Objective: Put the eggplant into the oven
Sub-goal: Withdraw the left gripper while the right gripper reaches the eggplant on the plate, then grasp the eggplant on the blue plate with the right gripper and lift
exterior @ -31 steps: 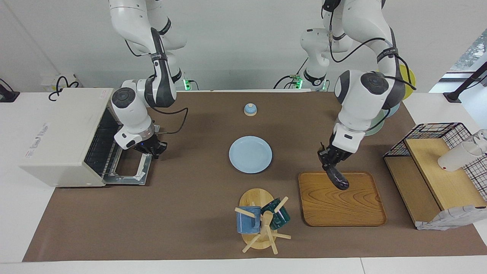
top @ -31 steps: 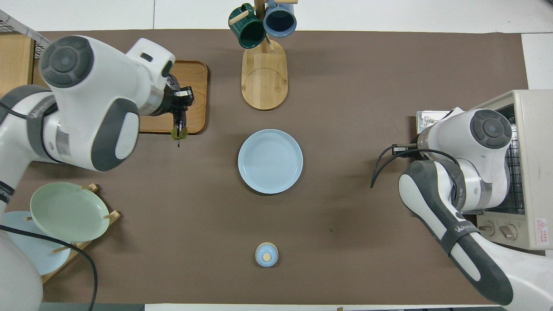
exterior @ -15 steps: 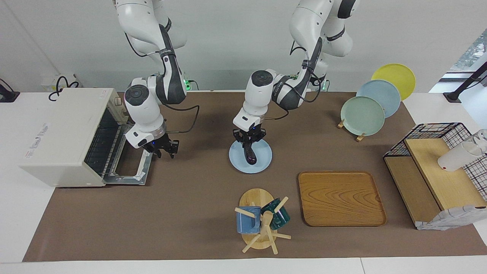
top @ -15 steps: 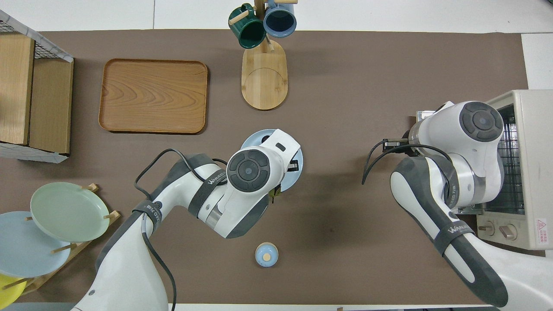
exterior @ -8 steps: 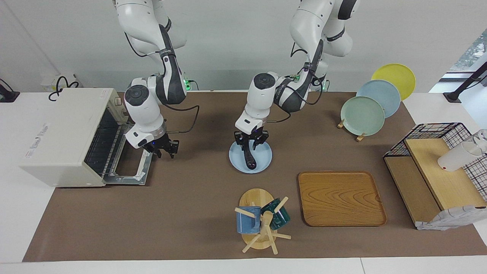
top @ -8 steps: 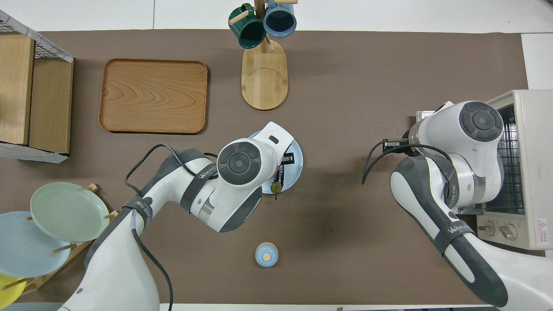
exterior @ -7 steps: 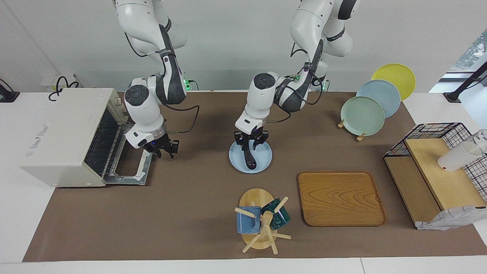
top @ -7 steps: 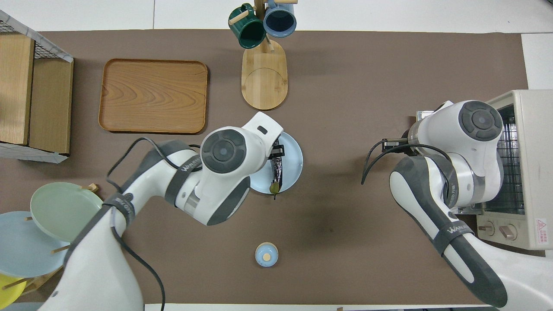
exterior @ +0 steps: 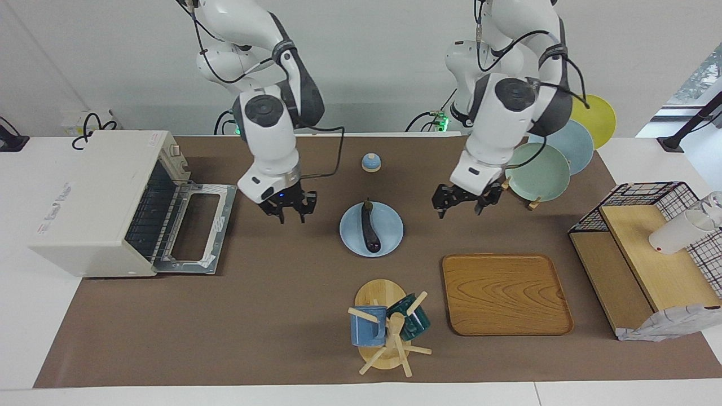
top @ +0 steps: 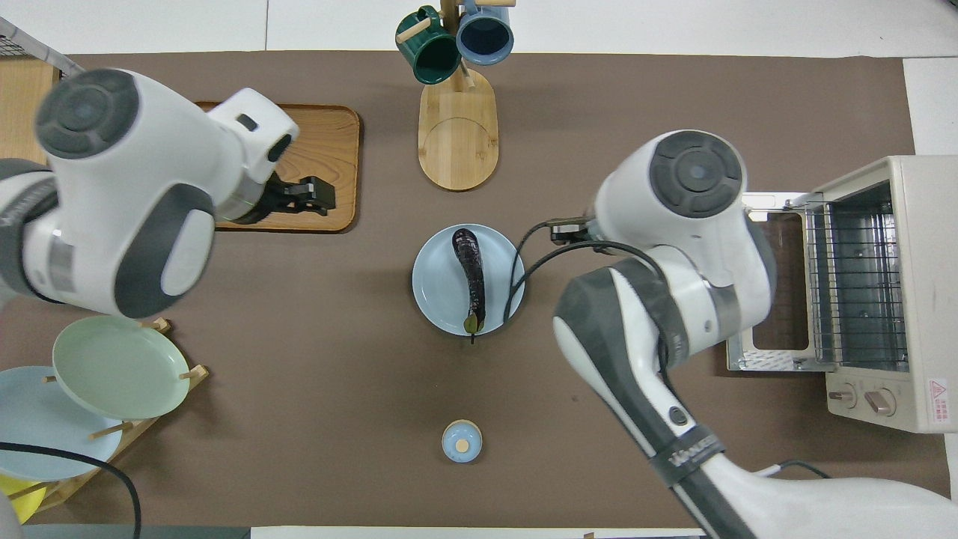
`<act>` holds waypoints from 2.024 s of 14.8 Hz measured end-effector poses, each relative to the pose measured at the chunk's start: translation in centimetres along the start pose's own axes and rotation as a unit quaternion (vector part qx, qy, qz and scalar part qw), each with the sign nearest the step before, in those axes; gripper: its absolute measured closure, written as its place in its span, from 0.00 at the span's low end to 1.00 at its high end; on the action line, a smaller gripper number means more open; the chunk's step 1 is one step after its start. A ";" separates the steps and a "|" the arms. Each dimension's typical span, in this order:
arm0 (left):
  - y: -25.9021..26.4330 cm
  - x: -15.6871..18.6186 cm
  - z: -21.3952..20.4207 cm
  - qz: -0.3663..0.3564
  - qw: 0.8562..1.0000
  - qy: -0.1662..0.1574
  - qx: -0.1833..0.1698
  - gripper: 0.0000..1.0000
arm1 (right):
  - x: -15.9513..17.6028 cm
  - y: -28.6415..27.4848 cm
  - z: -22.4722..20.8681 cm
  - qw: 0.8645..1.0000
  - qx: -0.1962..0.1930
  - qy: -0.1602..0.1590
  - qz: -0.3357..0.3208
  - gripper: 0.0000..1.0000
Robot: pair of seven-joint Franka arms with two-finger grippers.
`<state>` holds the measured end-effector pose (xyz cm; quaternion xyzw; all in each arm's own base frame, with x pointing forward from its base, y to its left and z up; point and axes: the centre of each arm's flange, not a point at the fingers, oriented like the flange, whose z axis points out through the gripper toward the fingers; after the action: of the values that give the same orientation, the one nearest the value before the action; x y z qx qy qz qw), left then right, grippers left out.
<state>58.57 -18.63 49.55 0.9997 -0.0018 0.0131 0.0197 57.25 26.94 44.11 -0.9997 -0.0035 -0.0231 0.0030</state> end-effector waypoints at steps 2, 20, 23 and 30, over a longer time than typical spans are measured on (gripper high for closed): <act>-6.4 1.2 -2.1 0.027 0.999 -0.023 0.004 0.00 | -0.1 -7.7 -0.5 1.000 -0.013 -0.012 0.010 0.47; -11.9 -2.2 -9.8 0.037 0.998 -0.049 0.017 0.00 | -5.3 -25.0 14.0 0.995 -0.064 0.058 -0.047 0.74; -12.0 -3.9 -10.2 0.038 0.998 -0.056 0.019 0.00 | -5.6 -25.0 14.5 0.995 -0.065 0.056 -0.049 0.92; -12.2 -4.3 -9.5 0.036 0.999 -0.031 0.018 0.00 | -4.8 -21.6 9.2 0.989 -0.134 0.043 -0.049 0.98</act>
<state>54.07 -6.07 58.40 0.9991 -0.0384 -0.0171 0.0009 52.69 48.59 34.79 -0.9879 -0.0492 -0.0661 -0.1315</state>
